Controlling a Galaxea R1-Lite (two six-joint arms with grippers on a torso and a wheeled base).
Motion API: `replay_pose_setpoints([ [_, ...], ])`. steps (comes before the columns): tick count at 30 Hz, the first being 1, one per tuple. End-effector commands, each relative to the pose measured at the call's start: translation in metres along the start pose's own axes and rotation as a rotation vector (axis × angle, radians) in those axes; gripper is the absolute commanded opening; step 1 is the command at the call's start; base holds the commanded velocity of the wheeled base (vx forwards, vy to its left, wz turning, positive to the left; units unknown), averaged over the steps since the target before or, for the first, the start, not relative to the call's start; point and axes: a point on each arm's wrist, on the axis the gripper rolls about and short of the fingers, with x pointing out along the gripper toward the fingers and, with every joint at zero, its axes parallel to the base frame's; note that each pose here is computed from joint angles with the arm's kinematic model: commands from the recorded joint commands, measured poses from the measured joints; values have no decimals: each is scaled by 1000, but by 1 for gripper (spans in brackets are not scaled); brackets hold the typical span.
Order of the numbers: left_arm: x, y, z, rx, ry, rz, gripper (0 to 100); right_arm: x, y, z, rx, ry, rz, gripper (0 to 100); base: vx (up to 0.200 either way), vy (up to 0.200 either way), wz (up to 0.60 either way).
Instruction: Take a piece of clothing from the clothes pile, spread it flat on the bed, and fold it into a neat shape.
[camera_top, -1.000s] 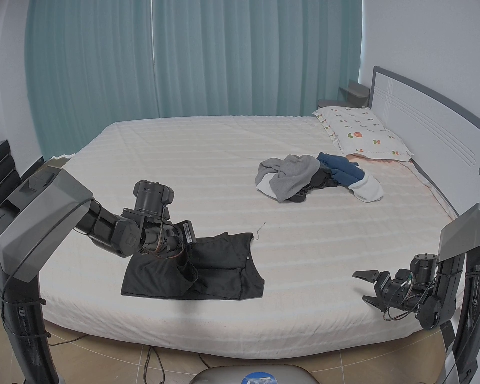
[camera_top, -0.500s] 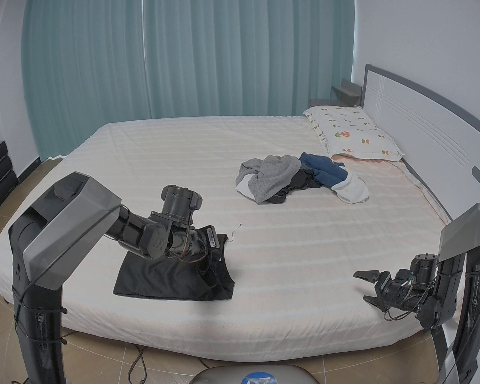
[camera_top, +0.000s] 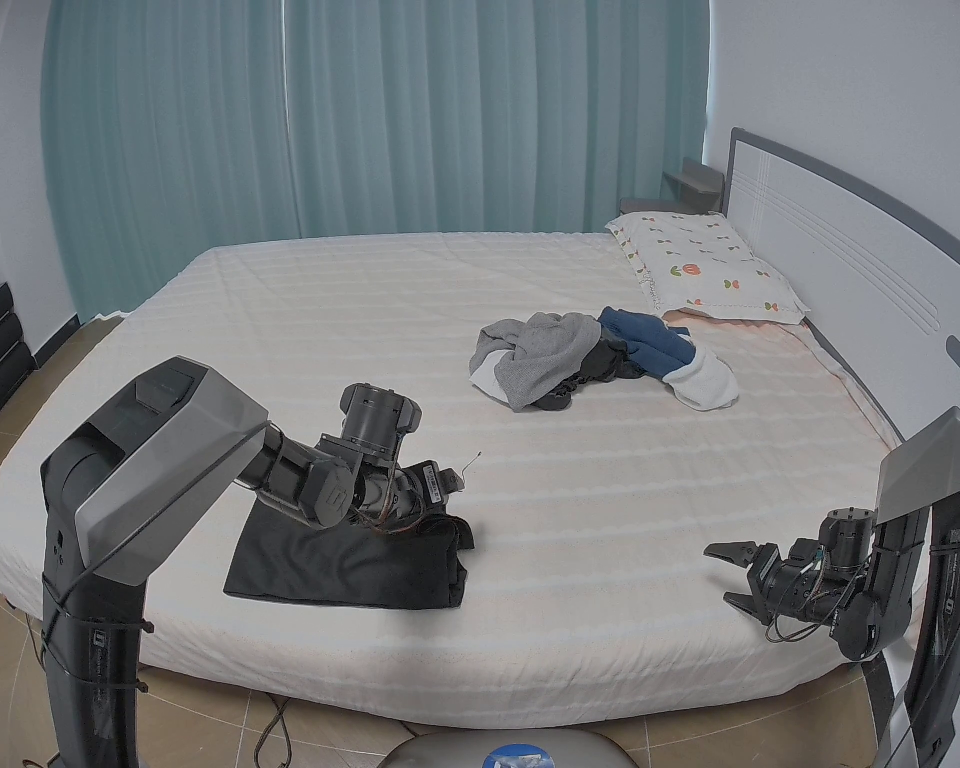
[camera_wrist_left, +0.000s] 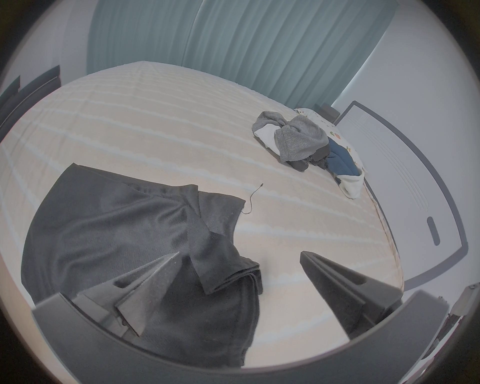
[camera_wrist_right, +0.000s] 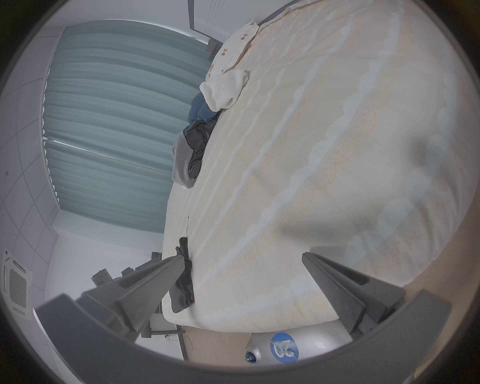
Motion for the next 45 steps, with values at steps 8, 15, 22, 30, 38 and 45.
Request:
replay_pose_setpoints([
  [8,-35,11,32,-178,-88,-6,100,-1,0,-1,-5,-3,5,100,0,0,0],
  [15,-40,54,51,-407,-114,44,100,1,1,-3,-11,0,2,100,0,0,0],
  [22,-44,117,45,-525,-39,102,100,11,8,-3,-40,-33,10,100,0,200,0],
  [30,-56,151,31,-634,7,129,100,40,58,-32,-188,20,160,100,0,200,0],
  [38,-59,183,10,-705,-39,83,100,86,119,-62,-265,169,232,100,0,200,0],
  [45,-59,183,8,-718,-57,68,100,98,117,-71,-270,216,219,100,0,200,0],
])
